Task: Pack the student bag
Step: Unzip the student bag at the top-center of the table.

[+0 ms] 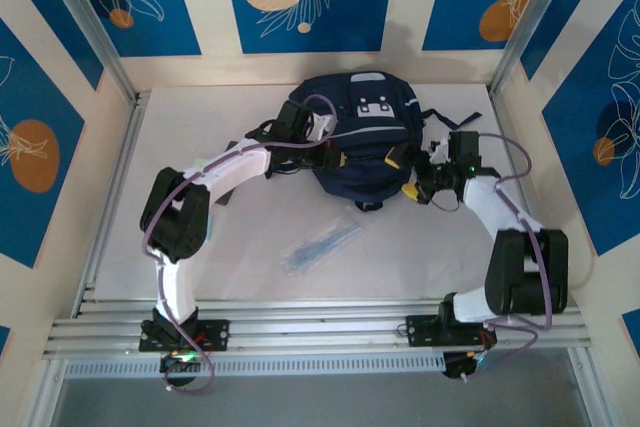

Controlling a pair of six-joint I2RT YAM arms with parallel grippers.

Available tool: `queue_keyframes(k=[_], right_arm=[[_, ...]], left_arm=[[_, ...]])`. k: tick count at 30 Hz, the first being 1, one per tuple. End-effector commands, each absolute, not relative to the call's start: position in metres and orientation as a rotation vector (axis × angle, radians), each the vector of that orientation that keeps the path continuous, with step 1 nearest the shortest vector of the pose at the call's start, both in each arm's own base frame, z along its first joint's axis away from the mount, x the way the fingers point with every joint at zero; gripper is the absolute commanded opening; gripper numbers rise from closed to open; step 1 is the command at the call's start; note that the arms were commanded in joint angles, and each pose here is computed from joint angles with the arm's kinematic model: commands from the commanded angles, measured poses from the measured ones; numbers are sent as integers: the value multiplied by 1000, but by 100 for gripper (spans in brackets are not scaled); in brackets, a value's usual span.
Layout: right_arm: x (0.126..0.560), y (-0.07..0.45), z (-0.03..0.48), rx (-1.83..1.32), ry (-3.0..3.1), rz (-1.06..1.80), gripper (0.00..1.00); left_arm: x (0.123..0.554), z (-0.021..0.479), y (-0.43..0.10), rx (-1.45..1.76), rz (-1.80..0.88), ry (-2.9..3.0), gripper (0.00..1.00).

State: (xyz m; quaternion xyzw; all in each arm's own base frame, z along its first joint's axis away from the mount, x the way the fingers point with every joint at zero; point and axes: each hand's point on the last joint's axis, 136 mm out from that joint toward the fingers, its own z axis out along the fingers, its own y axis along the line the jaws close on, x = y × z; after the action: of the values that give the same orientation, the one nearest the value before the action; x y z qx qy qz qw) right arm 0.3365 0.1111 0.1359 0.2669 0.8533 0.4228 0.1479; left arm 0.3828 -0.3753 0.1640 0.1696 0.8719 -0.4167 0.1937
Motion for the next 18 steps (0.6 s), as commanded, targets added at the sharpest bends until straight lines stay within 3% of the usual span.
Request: queue_keyframes(k=[1,5,11,13,14,15,16,18], right_arm=[[319,126,123,924,2428,1249,99],[320,149,113,964,2385,1263,99],[358,155,100,977,2219,1101,97],[373,156,97,967,2172,1081,79],[378,156,96,963,2152,1079,60],[382,155,94,970,2133,1073,27],[384,154,94,978,2119,1070,4],[387,155,101,938,2099,1077,0]], left_arm=[[392,205,-398,486,-1257,2303,0],[384,207,-404,505,-1267,2310,0],[367,207,-403,526,-1280,2336,0],[363,205,-401,543,-1264,2354,0],[362,203,-399,549,-1256,2364,0],[361,200,-397,556,-1246,2378,0],[360,193,-394,564,-1224,2403,0],[359,180,-385,599,-1156,2459,0]])
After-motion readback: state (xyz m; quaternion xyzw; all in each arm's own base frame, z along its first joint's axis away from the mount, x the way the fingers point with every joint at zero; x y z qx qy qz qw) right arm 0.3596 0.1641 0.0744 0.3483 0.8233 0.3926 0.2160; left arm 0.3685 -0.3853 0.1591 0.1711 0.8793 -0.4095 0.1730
